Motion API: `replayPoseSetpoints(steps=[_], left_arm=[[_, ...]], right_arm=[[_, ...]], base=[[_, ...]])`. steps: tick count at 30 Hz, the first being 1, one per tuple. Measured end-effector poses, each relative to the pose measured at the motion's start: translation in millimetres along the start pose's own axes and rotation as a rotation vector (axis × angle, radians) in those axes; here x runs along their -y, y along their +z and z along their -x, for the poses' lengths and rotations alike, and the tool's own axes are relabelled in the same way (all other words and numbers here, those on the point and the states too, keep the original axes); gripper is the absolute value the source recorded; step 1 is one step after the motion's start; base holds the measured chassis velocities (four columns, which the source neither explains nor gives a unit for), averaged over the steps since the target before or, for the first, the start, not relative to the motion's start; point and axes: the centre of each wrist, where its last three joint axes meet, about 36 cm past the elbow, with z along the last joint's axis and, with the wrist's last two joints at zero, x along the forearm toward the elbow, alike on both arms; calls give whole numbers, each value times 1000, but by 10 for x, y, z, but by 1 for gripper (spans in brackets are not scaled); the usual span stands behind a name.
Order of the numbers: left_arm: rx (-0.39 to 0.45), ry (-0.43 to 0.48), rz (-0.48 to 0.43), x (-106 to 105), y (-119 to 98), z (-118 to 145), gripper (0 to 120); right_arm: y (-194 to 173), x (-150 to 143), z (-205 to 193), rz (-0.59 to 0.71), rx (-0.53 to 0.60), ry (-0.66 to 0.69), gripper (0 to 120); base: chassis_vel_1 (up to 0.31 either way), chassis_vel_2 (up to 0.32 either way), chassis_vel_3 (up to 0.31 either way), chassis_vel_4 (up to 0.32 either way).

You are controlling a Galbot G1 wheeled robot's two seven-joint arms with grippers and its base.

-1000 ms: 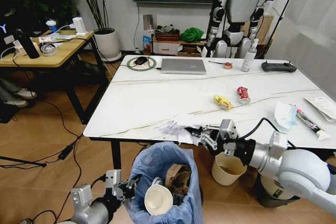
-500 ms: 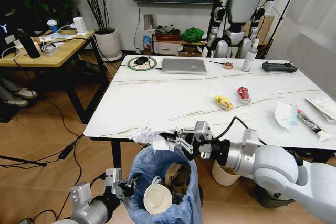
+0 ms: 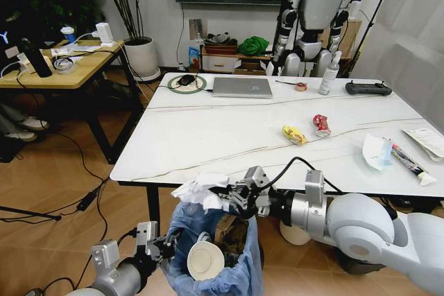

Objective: Pick up the trash bin and place the trash from the table into it.

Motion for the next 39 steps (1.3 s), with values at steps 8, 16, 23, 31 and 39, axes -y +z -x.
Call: replayPoseSetpoints(steps=[8, 16, 23, 31, 39], left_arm=[[6, 8, -3, 29, -18, -26, 0], [8, 12, -14, 40, -13, -28, 0], [8, 12, -13, 42, -13, -32, 0], [6, 11, -11, 47, -18, -37, 0], [-5, 1, -8, 52, -21, -56, 0]], right_arm=[[170, -83, -24, -47, -54, -34, 0], [273, -62, 29, -52, -80, -37, 0], [278, -30, 23, -60, -84, -28, 0], [269, -21, -9, -69, -84, -26, 26], [263, -19, -52, -77, -80, -17, 59]], base=[[0, 0, 0, 0], [0, 0, 0, 0], [0, 0, 0, 0], [0, 0, 0, 0], [0, 0, 0, 0]])
